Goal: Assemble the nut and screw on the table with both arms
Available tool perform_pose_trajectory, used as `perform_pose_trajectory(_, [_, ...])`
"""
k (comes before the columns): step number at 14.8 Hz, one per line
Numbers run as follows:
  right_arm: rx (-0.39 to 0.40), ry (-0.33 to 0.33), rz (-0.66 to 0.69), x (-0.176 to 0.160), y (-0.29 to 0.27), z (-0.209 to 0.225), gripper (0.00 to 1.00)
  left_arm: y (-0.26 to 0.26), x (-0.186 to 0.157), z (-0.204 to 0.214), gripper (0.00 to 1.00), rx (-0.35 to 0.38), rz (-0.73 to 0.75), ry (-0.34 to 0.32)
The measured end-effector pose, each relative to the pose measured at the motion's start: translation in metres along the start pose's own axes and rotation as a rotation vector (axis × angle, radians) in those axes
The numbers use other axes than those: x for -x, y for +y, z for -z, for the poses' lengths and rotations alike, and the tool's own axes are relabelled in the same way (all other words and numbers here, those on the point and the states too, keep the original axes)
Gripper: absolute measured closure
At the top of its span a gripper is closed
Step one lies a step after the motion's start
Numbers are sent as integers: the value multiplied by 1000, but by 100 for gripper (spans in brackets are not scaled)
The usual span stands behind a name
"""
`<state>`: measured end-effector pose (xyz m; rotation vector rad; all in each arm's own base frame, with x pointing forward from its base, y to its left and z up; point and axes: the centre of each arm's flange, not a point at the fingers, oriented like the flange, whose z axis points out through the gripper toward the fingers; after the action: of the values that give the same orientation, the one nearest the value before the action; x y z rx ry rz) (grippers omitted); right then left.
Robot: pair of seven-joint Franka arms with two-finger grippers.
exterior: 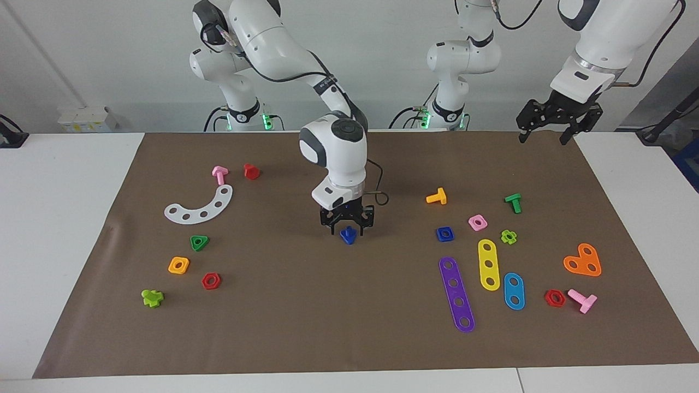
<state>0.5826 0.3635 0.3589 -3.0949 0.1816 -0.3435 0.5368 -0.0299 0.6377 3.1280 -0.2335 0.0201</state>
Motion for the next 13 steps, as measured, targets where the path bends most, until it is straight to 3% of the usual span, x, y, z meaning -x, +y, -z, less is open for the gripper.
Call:
perform_pose_trajectory(1, [-6,19,-23,-12,12,19,0,1,-1,0,0,-1,-1,6])
perform_pose_trajectory(6, [27,58,-104,-57,97,116,0,6,-30,-35,0,0,-14,0])
perform_pose_trajectory(10, [1,34,-113,-90,205,180,0,37,-66,-94,0,2,-20,-26])
perform_pose_trajectory(13, [7,30,-138,-94,274,223,0,71,-89,-132,0,2,-2,-10])
